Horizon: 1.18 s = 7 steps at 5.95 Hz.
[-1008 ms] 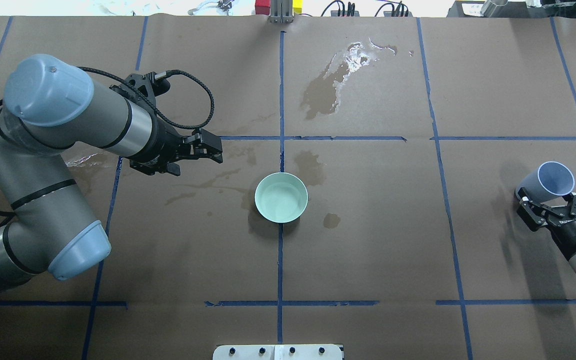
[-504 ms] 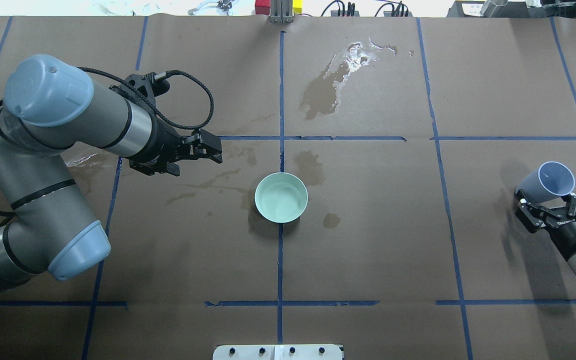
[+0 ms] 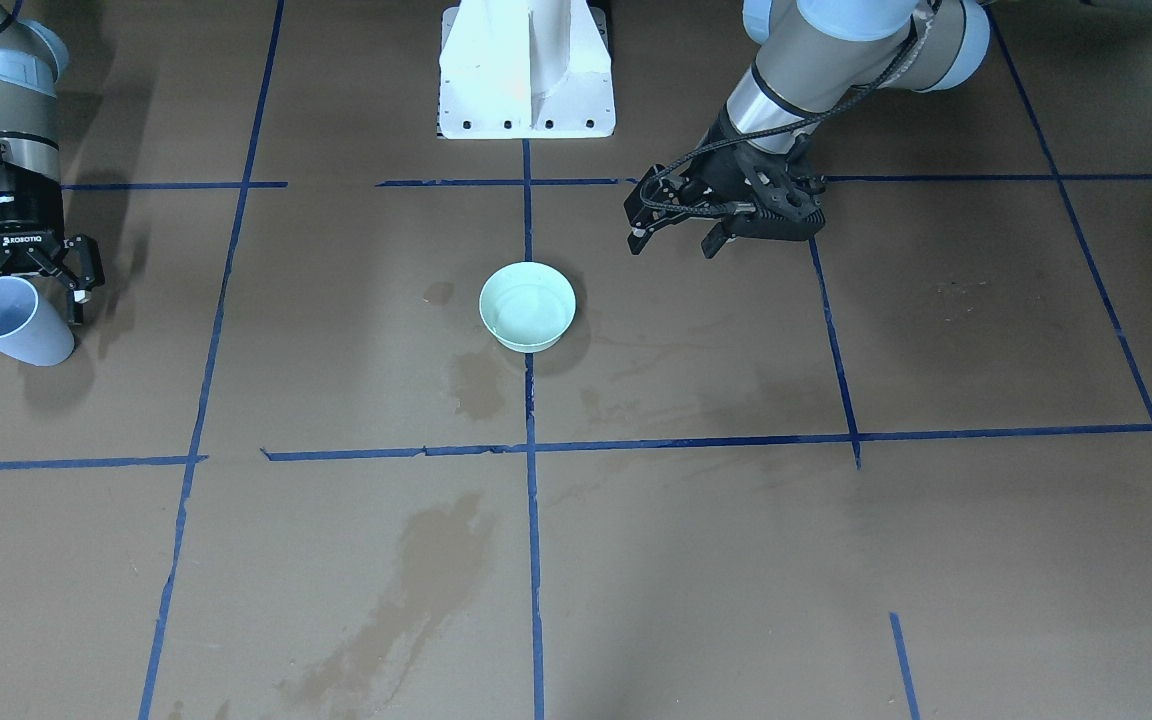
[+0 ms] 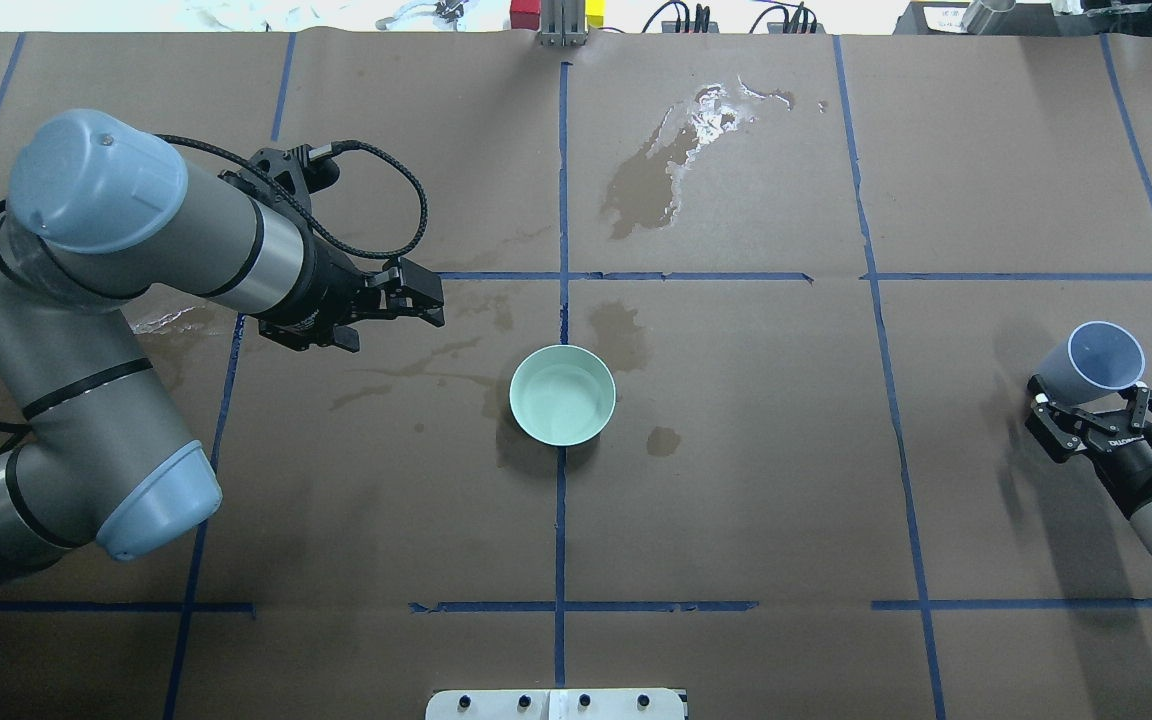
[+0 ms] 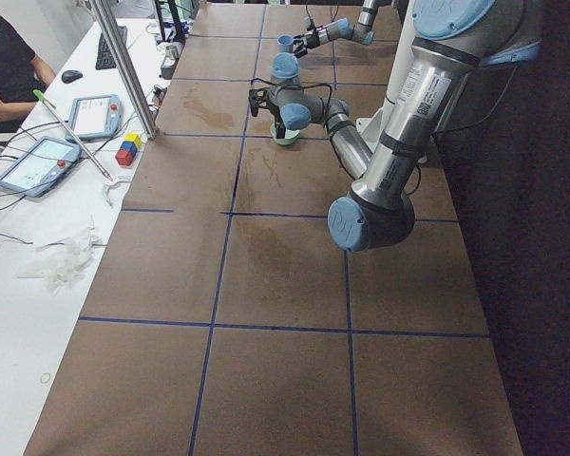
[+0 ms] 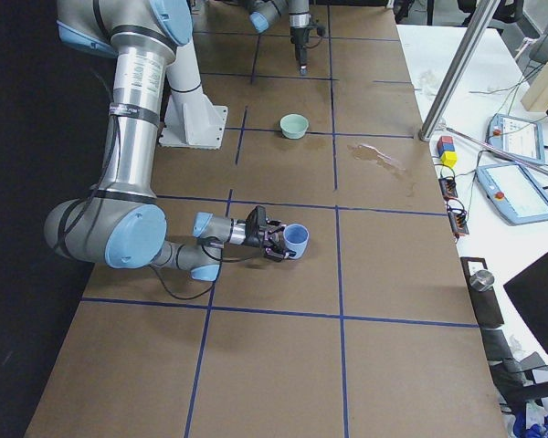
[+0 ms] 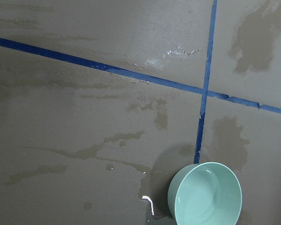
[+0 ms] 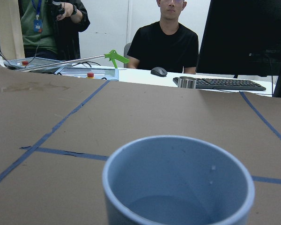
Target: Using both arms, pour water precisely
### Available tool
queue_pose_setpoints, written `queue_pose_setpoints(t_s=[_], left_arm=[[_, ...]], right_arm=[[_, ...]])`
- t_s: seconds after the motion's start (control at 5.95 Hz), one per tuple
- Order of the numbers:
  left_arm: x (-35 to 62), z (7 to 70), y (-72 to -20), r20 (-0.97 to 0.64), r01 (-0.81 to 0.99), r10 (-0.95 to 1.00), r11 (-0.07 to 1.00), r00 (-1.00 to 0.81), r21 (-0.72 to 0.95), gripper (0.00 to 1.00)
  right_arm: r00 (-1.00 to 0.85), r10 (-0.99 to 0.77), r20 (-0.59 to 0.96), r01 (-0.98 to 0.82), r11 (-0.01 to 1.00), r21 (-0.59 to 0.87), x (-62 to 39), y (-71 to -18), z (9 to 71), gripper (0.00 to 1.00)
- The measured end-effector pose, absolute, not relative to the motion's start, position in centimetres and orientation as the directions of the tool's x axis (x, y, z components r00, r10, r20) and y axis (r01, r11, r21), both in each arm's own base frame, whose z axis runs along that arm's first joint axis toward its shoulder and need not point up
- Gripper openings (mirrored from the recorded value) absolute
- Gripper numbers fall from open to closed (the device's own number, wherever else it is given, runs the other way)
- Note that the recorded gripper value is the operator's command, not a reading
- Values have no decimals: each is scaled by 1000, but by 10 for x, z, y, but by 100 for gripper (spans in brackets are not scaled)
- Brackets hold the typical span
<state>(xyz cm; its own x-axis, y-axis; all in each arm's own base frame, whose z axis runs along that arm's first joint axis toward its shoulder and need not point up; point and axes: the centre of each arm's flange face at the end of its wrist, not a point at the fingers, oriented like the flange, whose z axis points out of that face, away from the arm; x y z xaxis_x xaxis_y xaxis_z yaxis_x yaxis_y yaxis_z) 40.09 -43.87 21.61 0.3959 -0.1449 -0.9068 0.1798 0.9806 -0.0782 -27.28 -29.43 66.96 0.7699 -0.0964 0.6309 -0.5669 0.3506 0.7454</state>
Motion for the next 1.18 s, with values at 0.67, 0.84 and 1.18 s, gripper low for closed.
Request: queue_pose_setpoints(t_s=[0.67,0.84,1.18], left_arm=[[400,216,-439,-907,185,-144,980,396,-75,100],[400,215,-439,-907,185,-144,980,395,-75,100],[400,215,-438,-908,184,-143,980,394,-74,100]], right_arm=[[775,-73,628,-573,339,746,-263,-303,672,97],[776,-70,627,-573,338,747,-262,-304,673,73],[765,-66,640,-590,328,738,-268,-310,666,28]])
